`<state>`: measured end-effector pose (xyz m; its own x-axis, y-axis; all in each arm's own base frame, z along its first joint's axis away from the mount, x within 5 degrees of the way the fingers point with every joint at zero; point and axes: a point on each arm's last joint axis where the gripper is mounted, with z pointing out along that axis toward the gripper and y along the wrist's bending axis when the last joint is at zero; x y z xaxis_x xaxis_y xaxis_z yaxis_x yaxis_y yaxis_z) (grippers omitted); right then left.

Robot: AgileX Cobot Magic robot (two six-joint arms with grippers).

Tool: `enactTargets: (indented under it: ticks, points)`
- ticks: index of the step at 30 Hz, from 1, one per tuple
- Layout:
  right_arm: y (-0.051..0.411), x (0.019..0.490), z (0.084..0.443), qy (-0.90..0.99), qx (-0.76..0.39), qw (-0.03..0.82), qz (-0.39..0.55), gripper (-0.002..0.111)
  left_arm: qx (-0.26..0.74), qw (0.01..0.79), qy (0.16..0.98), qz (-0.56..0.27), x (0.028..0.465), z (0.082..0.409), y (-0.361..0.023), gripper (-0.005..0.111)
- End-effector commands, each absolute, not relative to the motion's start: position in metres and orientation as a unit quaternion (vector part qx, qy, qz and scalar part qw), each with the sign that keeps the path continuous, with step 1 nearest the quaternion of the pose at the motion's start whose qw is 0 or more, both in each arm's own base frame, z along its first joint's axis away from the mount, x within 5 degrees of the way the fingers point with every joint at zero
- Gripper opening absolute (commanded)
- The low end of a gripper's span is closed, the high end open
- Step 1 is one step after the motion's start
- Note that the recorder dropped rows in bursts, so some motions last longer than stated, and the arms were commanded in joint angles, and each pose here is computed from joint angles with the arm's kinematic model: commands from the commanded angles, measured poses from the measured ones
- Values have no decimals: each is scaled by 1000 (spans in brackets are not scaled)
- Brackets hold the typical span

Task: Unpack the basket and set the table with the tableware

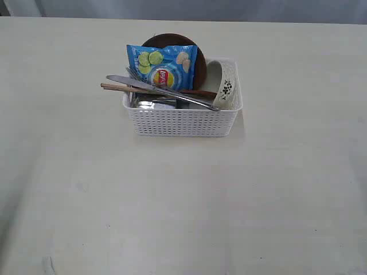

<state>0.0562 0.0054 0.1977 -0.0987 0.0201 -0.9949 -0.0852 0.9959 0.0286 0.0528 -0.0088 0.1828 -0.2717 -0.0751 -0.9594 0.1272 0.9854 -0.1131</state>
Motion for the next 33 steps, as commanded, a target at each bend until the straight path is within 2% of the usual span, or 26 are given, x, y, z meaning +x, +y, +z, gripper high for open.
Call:
enactTargets:
  ticks: [1, 9, 15, 19, 22, 24, 26, 29, 32, 33]
  points:
    - [4, 56, 214, 672, -9, 739, 42, 0, 20, 604, 792, -84, 53, 182, -9, 0]
    - [3, 54, 226, 623, -4, 781, 42, 0, 20, 604, 792, -84, 53, 182, -9, 0]
    - [0, 46, 247, 516, 48, 849, 102, 0, 20, 604, 792, -84, 53, 182, -9, 0]
    - [0, 46, 250, 527, 53, 841, 111, 0, 20, 604, 792, -84, 53, 182, -9, 0]
    - [1, 43, 265, 537, 50, 834, 114, 0, 20, 604, 792, -84, 53, 182, -9, 0]
    - [1, 39, 290, 534, 47, 836, 116, 0, 20, 604, 792, -84, 53, 182, -9, 0]
    - [2, 45, 313, 570, 45, 812, 116, 0, 20, 604, 792, -84, 53, 182, -9, 0]
    - [7, 76, 342, 669, 43, 733, 111, 0, 20, 604, 792, -84, 53, 182, -9, 0]
    - [19, 126, 350, 801, 11, 590, 105, 0, 20, 604, 792, -84, 53, 182, -9, 0]
    - [29, 143, 342, 860, -32, 499, 99, 0, 20, 604, 792, -84, 53, 182, -9, 0]
